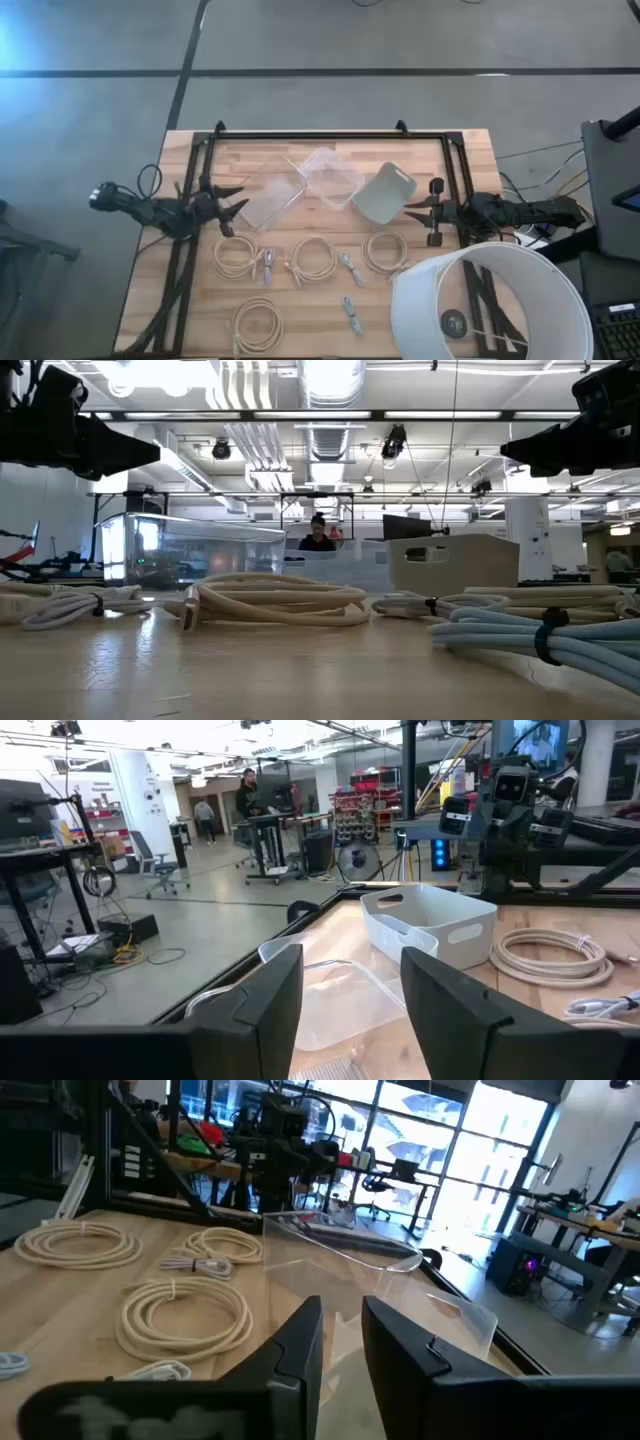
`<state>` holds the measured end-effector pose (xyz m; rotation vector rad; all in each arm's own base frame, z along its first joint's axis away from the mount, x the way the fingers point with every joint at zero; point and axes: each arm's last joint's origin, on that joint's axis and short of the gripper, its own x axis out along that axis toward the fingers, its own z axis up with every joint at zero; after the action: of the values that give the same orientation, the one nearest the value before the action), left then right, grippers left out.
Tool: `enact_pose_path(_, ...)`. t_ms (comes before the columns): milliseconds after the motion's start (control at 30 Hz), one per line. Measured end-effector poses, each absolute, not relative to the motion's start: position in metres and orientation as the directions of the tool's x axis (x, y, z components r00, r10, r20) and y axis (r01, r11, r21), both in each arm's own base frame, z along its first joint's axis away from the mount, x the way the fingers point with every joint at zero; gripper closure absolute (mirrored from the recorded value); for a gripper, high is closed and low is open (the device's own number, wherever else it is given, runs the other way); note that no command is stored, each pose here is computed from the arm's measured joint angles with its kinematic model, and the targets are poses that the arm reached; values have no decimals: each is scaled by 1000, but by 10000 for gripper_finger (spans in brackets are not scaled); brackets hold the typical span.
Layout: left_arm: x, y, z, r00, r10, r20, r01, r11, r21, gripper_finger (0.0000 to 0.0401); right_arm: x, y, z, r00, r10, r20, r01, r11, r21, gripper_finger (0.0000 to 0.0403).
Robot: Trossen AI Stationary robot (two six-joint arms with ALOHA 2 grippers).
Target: Pick & Place USB Port
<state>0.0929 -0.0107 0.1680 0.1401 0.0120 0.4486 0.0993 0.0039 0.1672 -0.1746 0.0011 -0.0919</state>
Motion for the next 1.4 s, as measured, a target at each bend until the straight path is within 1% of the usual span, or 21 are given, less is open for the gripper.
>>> enact_pose_path(433,93,-11,168,901,433,19,-431,892,138,227,99,4,167,996,-91,7,91,981,-173,316)
enact_pose_path(900,93,-11,168,901,433,19,-431,892,138,227,99,4,167,996,-91,7,91,981,-174,335)
enact_pose_path(1400,93,-11,168,901,433,19,-431,892,138,227,99,4,167,996,-91,7,91,981,-173,316)
